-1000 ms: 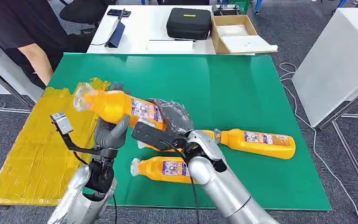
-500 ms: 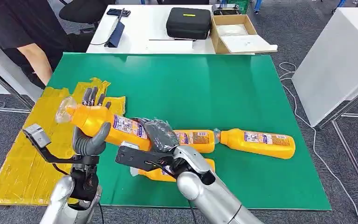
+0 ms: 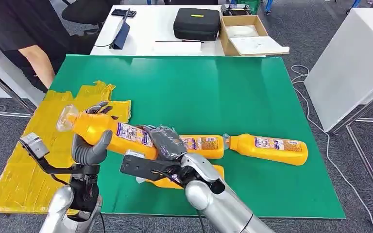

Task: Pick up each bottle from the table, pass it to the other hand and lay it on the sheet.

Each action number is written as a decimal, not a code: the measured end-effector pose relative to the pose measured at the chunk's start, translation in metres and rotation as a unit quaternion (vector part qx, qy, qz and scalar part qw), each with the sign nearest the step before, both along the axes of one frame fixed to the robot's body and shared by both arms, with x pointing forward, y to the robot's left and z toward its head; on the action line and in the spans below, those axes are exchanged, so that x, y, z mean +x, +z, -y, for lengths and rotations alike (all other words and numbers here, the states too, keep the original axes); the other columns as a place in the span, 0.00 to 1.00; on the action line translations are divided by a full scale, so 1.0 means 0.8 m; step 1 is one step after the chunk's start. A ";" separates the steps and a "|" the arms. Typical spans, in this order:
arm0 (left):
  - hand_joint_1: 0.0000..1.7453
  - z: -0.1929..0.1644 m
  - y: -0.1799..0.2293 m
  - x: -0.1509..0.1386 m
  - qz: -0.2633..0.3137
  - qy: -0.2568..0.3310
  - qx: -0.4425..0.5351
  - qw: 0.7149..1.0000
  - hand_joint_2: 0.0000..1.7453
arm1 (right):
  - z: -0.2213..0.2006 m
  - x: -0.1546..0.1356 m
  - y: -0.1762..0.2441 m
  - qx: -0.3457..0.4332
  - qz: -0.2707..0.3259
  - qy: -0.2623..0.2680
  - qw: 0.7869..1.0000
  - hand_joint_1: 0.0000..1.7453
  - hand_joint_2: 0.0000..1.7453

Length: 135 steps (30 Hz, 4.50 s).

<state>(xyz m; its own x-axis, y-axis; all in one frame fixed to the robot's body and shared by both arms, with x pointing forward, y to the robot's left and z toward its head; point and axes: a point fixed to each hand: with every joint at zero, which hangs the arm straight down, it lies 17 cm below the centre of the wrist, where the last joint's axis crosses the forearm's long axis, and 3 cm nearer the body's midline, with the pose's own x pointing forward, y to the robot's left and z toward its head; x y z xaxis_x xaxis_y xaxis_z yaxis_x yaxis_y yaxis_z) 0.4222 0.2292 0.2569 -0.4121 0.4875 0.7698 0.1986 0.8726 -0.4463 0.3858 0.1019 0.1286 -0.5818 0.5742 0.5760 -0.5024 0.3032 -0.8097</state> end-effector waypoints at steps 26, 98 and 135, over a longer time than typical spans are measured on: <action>1.00 0.031 -0.001 -0.012 -0.039 -0.199 -0.139 0.969 1.00 | 0.014 0.001 0.003 -0.009 0.017 -0.001 1.000 0.99 1.00; 1.00 -0.171 -0.077 0.005 -0.055 -0.072 -0.178 0.980 1.00 | 0.281 0.001 0.148 0.117 0.186 -0.111 0.969 0.00 0.00; 1.00 -0.157 0.101 0.063 0.143 0.452 0.629 0.616 1.00 | 0.356 -0.022 0.098 0.078 0.155 -0.116 0.978 0.00 0.00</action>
<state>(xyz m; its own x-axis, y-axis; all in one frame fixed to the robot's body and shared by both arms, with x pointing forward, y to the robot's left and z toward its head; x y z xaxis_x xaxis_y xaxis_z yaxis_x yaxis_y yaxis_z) 0.4729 0.3549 0.3379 -0.2847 -0.9487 0.1377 -0.7089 0.3050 0.6360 0.3679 -0.1832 0.2066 -0.6072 0.6306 0.4833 -0.1435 0.5113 -0.8474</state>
